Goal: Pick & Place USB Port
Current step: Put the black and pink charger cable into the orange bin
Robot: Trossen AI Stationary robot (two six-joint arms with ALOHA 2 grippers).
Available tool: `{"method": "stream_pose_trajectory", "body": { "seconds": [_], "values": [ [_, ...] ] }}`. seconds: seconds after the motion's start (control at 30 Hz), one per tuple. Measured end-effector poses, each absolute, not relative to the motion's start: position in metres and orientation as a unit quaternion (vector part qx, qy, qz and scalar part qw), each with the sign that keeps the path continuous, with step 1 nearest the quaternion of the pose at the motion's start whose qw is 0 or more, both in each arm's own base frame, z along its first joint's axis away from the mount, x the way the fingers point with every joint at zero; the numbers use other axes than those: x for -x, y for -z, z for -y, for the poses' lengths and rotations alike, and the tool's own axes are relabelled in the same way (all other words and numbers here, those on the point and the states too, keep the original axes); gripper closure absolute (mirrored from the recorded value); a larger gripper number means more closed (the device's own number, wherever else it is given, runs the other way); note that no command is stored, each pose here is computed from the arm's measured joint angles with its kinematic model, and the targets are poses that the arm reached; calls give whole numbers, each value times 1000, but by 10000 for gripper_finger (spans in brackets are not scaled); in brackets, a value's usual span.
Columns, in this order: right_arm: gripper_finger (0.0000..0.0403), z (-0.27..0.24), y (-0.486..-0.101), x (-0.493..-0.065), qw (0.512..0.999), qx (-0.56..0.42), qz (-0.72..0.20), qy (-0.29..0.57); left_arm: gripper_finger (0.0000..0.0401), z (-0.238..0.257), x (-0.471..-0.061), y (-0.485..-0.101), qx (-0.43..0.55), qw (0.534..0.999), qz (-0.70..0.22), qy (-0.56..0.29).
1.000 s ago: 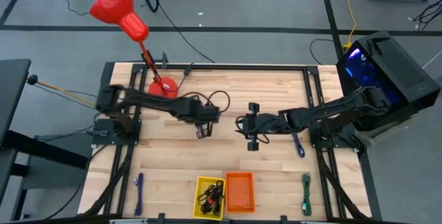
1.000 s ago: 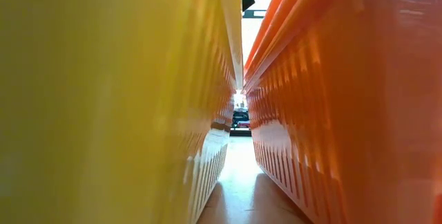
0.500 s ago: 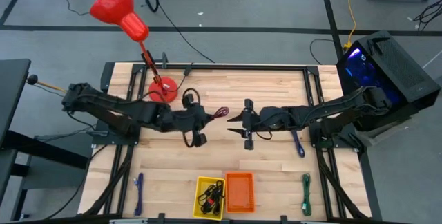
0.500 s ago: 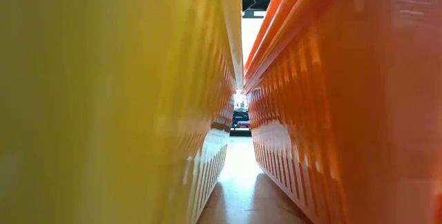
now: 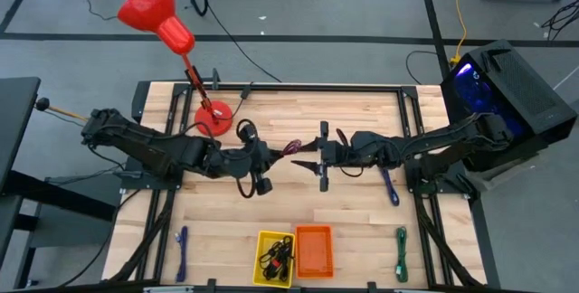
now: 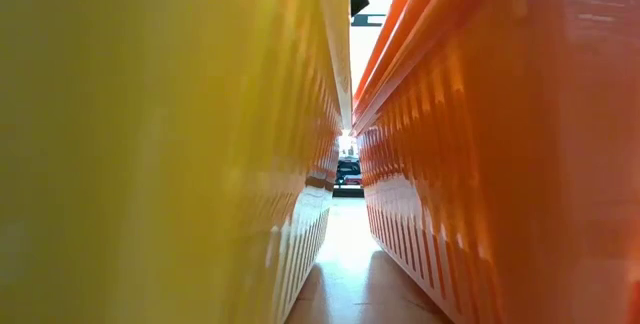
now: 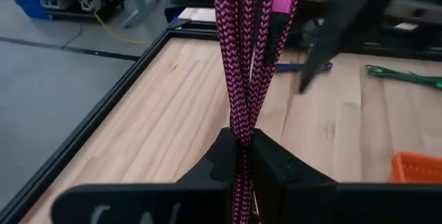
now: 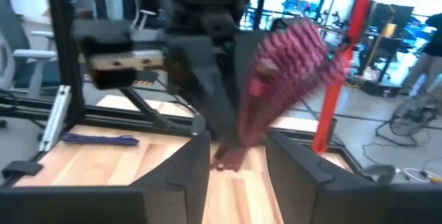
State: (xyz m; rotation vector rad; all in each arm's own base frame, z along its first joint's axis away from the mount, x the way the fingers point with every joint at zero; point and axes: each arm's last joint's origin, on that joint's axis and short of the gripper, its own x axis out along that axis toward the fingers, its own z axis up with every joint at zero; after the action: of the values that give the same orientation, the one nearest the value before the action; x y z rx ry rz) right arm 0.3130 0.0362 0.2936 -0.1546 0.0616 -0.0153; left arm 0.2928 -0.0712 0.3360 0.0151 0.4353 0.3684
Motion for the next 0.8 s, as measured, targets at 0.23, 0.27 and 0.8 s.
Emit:
{"method": "stream_pose_trajectory", "body": {
  "seconds": [0.23,0.27,0.8],
  "values": [
    [259,-28,-298,-314,998,58,-8,6,377,72,-294,-339,-6,963,-202,-177],
    [259,-28,-299,-314,998,55,-1,-2,377,72,-294,-339,-5,964,-199,-177],
    [269,-30,-311,-313,997,42,62,-38,377,74,-302,-340,-14,968,-176,-180]
  ]
}}
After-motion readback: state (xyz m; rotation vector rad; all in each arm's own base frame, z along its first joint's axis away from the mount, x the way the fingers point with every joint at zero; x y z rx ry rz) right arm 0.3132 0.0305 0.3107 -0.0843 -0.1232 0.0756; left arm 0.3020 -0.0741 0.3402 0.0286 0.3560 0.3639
